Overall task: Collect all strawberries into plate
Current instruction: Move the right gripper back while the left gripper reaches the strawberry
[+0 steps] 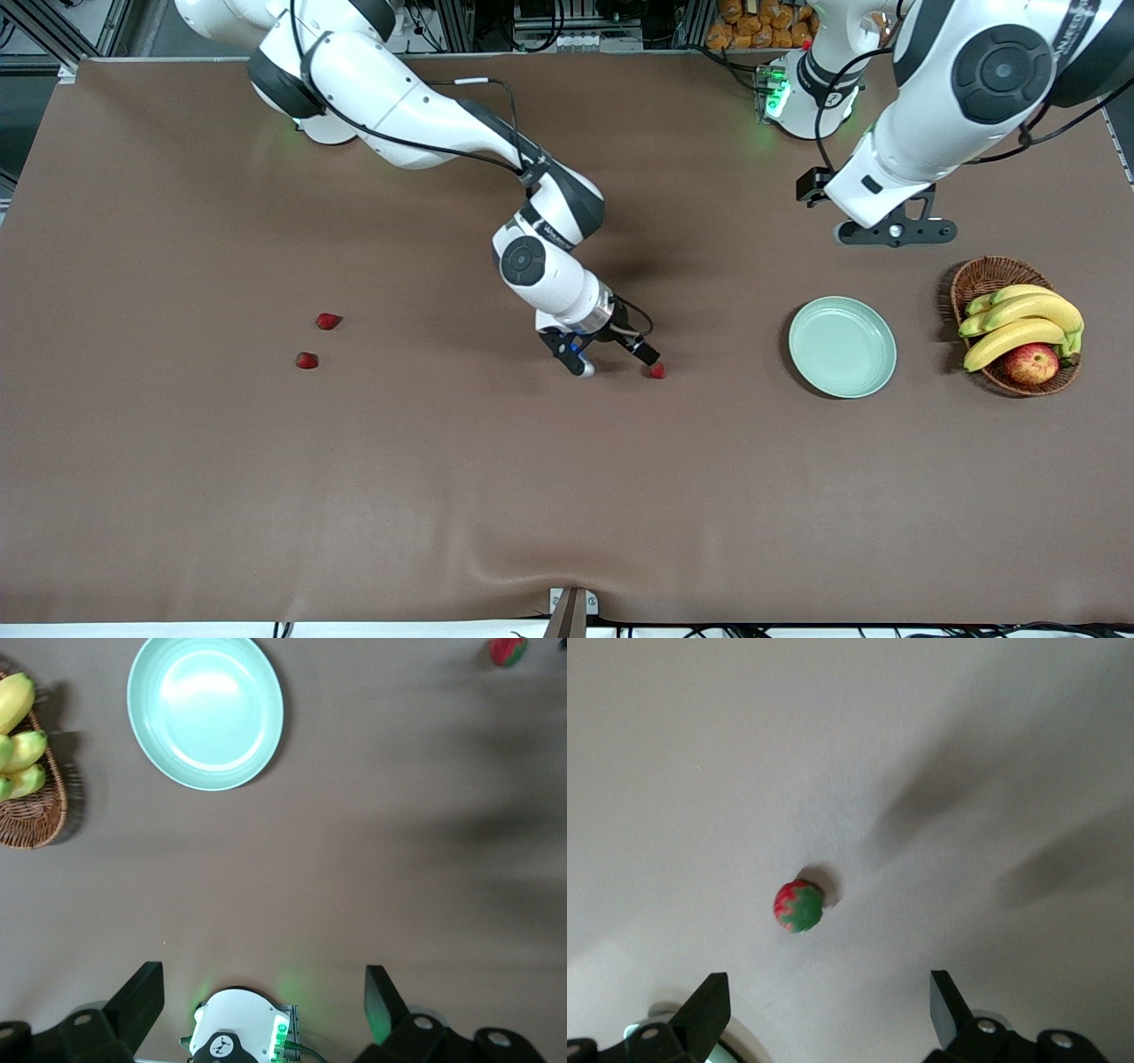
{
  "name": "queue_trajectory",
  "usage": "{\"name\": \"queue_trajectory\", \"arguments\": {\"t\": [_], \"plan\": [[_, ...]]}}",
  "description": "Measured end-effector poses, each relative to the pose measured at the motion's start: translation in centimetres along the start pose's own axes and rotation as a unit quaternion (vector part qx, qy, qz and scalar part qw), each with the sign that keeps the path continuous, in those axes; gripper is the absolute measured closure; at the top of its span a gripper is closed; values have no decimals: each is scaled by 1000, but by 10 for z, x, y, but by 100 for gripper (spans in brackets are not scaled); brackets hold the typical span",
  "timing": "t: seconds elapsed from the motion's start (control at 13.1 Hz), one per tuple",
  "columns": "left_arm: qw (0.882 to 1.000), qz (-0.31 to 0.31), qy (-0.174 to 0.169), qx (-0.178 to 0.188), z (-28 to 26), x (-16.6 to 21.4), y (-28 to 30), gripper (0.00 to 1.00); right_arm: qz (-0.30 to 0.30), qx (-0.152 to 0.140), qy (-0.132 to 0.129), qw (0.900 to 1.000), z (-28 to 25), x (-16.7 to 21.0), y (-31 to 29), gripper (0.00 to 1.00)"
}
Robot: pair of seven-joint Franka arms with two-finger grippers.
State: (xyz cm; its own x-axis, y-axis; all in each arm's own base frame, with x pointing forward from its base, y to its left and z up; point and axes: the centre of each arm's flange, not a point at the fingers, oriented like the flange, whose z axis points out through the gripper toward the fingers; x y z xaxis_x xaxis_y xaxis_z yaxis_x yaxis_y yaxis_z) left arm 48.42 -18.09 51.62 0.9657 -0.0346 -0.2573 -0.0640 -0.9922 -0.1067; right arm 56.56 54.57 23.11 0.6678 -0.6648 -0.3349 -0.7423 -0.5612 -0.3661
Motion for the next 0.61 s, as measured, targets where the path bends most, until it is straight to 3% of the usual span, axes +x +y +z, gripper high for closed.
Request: {"name": "queue_trajectory", "arguments": {"t": [0.31,0.61], "plan": [[999,-31,19,-6,19,12,41,0,22,-41,9,999,-75,87,-12,0],[995,-87,35,-32,62,51,79,0,-9,-114,-7,993,-138,177,9,0]]}}
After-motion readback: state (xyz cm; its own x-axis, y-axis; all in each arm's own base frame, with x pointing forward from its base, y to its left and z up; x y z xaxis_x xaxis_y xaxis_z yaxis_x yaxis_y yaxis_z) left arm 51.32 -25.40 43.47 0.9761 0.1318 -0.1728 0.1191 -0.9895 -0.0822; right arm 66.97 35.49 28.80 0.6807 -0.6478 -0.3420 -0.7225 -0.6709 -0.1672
